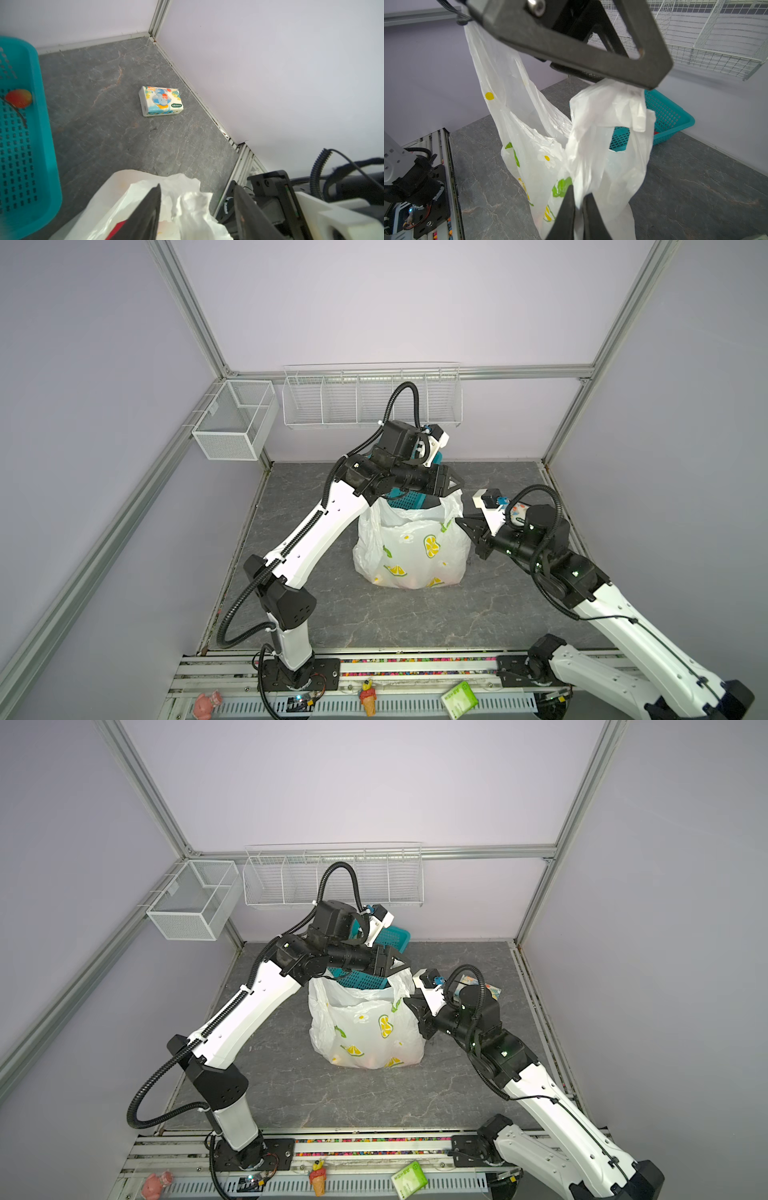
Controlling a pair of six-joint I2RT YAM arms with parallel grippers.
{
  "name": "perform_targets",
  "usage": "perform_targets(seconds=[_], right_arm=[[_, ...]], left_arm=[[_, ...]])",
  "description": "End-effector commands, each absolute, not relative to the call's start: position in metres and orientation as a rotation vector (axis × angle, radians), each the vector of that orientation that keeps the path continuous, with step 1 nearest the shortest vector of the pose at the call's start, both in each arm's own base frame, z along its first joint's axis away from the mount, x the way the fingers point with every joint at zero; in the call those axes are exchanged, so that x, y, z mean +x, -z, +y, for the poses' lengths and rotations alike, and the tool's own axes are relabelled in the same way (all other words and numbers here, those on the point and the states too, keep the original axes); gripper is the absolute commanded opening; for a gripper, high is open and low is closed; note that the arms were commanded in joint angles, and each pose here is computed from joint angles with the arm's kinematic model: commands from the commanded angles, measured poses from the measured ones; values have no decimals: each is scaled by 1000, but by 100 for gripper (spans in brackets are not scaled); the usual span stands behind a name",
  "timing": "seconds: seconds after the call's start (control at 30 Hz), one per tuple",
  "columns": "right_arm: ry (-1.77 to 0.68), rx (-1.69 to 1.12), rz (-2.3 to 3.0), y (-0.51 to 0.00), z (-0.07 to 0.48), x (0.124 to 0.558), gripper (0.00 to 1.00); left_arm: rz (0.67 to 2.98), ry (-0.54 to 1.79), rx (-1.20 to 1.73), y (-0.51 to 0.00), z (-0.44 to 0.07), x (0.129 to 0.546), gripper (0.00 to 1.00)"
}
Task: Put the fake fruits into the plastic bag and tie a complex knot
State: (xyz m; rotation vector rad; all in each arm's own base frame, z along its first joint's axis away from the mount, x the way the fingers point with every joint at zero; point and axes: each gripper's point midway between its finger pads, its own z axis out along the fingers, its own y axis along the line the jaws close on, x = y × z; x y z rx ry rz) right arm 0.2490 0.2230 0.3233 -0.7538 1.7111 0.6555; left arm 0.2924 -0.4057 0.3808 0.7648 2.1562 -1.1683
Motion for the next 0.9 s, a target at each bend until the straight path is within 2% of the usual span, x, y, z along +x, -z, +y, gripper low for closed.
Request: perform_targets(seconds=[0.0,0.17,0.43,0.63,0.73,0.8,0.87], right_arm=[[-645,-755,1680,-326,221,248,12],[-638,-754,1683,-325,220,249,11],[-620,-744,1717,-318,217,251,11],[-570,-700,1754,-312,206,251,17],[-534,-683,1771,-310,199,252,27],[-526,-688,1764,-312,198,250,40],[-522,-698,1723,-322,197,248,57]], left_arm=[[2151,1202,790,-386,-409,287,47],[2150,1208,801,-386,-409,285,32],[2105,1192,784,-398,-403,286,0],[2037,1249,706,-417,-398,283,0],[2003,1299,653,-426,-394,279,0],[1990,1330,616,-426,-391,276,0],[1983,1352,590,-425,-388,274,0]])
